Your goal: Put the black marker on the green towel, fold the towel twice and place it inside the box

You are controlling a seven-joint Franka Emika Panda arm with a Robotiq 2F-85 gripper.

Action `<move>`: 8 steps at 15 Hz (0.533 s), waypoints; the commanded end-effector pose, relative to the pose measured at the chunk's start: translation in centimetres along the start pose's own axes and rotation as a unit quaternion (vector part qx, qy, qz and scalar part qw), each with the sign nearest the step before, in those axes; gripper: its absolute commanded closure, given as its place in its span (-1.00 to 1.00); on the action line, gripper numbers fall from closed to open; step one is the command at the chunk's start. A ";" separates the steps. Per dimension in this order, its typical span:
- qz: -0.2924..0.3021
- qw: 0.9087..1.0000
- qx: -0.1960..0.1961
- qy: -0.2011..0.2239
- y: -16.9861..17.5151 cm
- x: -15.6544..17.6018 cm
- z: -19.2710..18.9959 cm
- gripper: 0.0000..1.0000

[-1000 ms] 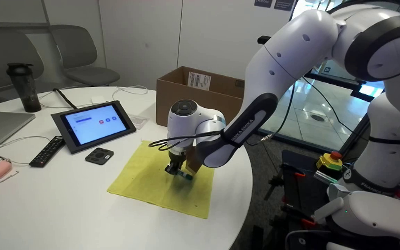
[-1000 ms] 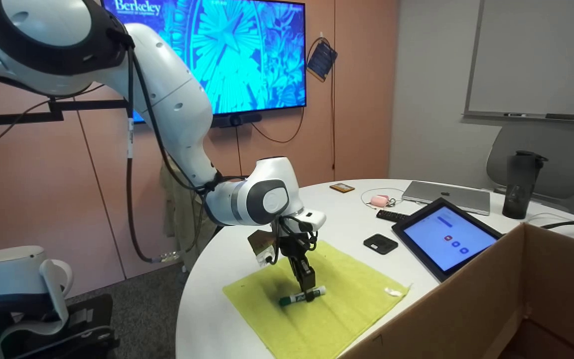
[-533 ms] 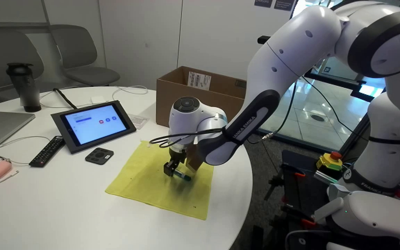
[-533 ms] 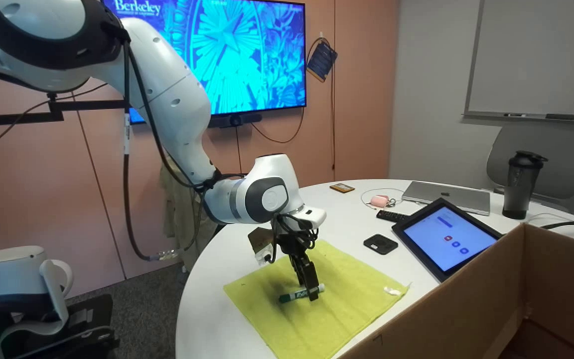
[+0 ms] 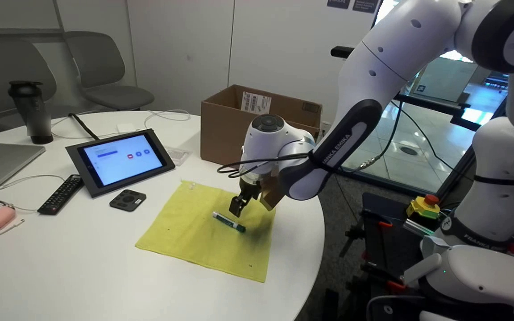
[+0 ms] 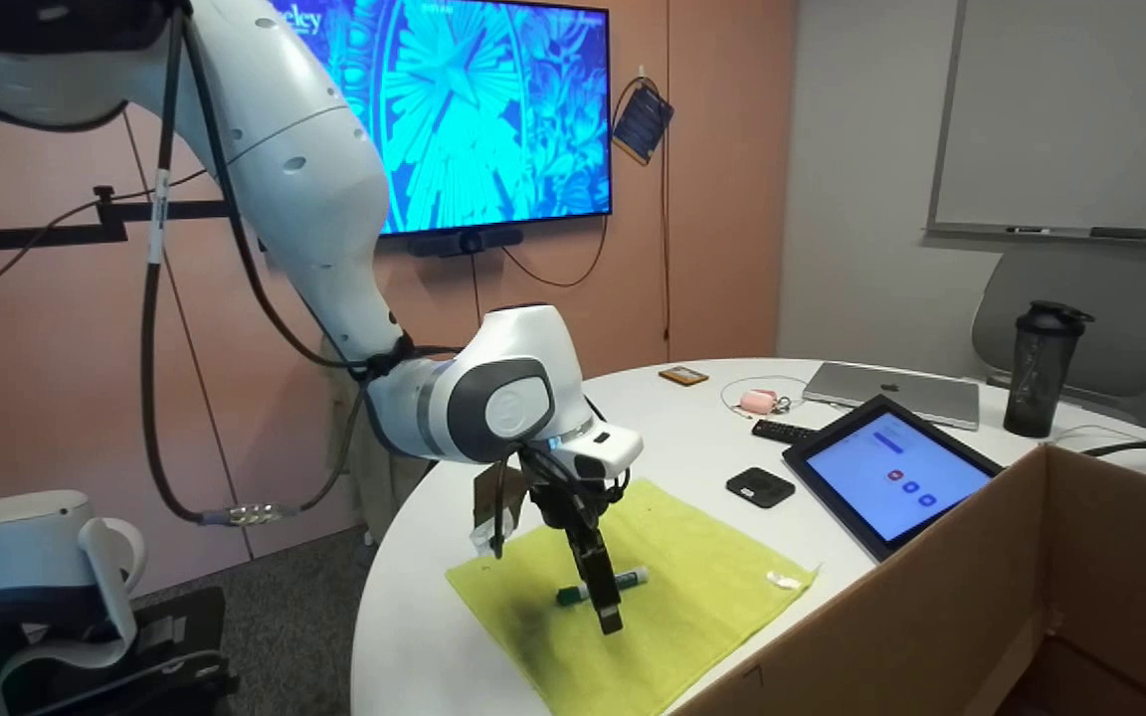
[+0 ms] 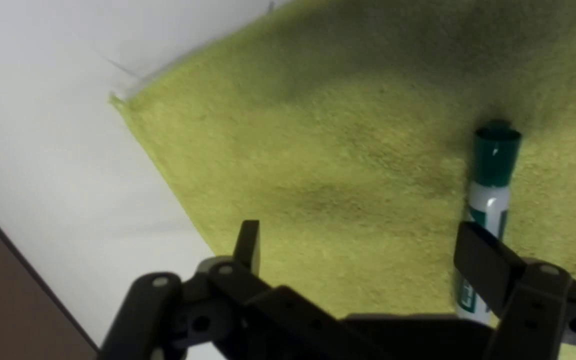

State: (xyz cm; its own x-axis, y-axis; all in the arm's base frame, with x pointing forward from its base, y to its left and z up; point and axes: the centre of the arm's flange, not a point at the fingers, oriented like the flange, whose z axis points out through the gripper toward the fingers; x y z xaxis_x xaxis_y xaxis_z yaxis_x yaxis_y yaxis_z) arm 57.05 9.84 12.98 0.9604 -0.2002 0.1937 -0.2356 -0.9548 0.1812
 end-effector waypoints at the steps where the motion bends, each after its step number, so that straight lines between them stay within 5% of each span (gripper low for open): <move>1: 0.044 0.999 0.006 0.000 4.2 -3.4 -0.7 -1.00; 8: 0.109 0.994 -0.001 -0.018 7.5 -5.4 2.2 -1.00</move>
State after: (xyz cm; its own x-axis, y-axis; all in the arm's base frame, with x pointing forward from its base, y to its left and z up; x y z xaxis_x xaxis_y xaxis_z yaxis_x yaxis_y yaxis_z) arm 51.71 4.05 11.19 0.9201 -0.3497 0.1761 -0.3792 -0.9081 0.1777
